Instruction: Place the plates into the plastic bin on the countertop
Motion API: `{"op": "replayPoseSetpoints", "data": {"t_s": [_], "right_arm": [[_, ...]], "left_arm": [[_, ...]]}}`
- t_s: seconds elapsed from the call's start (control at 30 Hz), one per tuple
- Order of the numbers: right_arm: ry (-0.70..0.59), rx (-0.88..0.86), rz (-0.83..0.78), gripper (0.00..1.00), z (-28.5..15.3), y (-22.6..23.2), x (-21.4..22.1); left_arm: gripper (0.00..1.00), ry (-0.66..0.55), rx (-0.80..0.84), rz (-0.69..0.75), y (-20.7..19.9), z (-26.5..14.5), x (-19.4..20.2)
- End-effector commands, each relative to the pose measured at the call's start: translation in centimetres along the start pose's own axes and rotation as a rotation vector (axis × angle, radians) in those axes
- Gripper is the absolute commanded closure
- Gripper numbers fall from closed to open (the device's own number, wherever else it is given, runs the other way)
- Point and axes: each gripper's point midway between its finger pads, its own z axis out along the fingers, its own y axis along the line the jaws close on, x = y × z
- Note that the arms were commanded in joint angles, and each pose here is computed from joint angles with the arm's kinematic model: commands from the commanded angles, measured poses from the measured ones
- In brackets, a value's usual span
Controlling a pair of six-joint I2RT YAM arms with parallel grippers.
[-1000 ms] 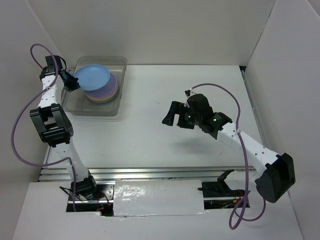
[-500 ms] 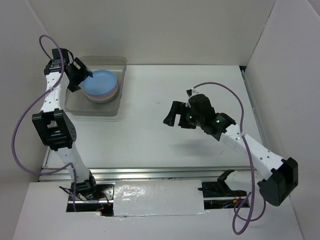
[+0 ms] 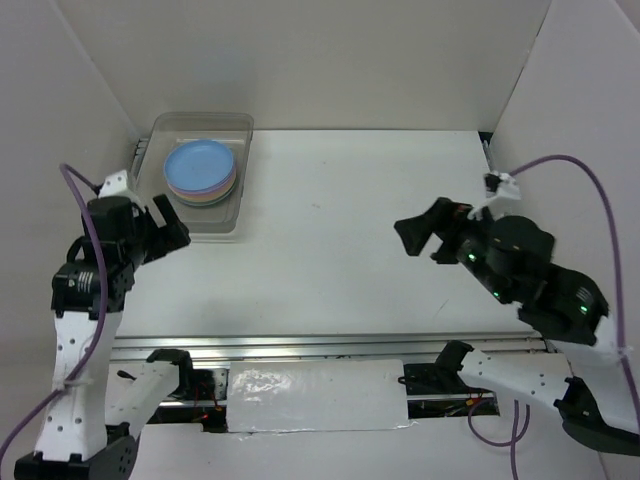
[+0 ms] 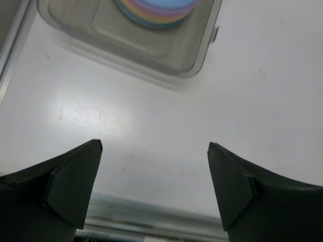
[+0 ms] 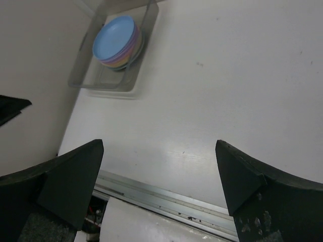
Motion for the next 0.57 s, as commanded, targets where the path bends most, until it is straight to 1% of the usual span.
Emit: {"op": "replayPoseSetpoints", "data": {"t_s": [0.0, 0.07, 0.13, 0.23, 0.4, 0.53], "right_arm": [[-0.030, 0.062, -0.046, 0.00, -4.4, -2.9, -1.3], [-0.023, 0.061, -0.057, 0.00, -5.7, -3.8, -1.1], [-0.036, 0.052, -0.061, 0.00, -6.9, -4.8, -0.9], [-0.034, 0.039, -0.063, 0.00, -8.1, -5.8, -0.2], [-0.039, 0.046, -0.047, 0.00, -9.3, -7.4, 0.8], [-0.049, 0.051, -0.037, 0.00, -9.3, -7.9, 1.1]], "left_arm": [[0.01, 0.032, -0.039, 0.050, 2.0, -1.4, 3.3], [0.01, -0.004, -0.039, 0.042, 2.9, -3.0, 4.0], [0.01, -0.012, -0.033, 0.031, 3.3, -3.8, 4.9], [0.01, -0.047, 0.032, 0.004, 3.0, -5.5, 6.0], [0.01, -0.009, 0.079, -0.005, 2.5, -6.1, 7.2], [0.01, 0.021, 0.074, -0.006, 2.4, -5.3, 7.9]]}}
